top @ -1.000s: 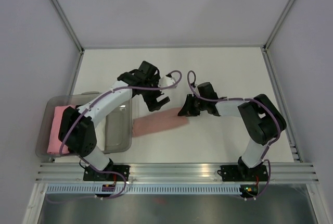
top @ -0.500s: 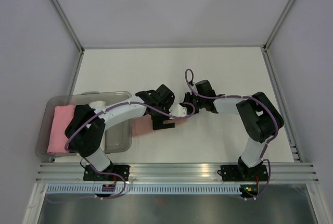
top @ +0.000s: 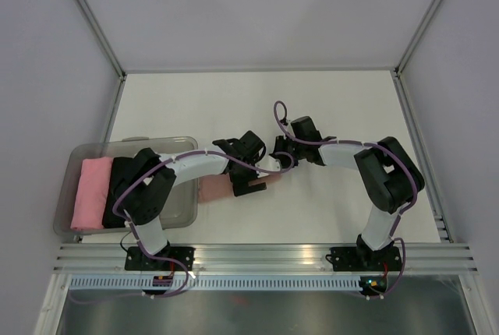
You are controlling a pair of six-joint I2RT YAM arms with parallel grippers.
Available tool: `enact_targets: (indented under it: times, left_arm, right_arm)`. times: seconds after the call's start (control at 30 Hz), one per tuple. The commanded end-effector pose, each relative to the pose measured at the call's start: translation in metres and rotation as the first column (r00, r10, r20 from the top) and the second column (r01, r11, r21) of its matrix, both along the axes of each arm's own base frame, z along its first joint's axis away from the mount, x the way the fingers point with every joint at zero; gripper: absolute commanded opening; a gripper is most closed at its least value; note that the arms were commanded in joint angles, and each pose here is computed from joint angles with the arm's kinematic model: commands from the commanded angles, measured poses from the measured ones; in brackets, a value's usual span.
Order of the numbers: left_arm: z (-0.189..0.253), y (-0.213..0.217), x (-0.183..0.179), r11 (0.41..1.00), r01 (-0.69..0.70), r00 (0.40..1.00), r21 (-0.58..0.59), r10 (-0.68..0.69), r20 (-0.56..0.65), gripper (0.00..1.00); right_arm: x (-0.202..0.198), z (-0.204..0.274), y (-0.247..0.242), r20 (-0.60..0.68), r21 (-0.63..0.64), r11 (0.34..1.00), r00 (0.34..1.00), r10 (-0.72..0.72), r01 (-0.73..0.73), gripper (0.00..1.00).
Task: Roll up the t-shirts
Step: Place the rolled tshirt into the container
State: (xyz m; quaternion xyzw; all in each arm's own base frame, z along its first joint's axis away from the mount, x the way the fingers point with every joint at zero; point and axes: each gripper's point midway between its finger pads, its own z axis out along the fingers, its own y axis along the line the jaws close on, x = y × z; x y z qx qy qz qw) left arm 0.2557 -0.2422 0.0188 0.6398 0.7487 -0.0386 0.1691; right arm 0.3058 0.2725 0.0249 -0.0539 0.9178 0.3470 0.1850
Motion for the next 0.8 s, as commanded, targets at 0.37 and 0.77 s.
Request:
enact_targets:
  times: [0.37,0.77]
  left_arm:
    - [-0.046,0.025,-0.036,0.989,-0.141,0.975,0.051,0.148,-0.166,0.72]
    - [-0.055,0.03,-0.036,0.961,-0.263,0.947,0.083,0.273,-0.167,0.35]
  right_arm:
    - [0.023,0.021,-0.009,0.075,-0.097,0.995,0.997,-0.001,0.008,0.53]
    - [0.056,0.079,-0.061,0.169,-0.147,0.975,0.976,-0.139,0.165,0.59]
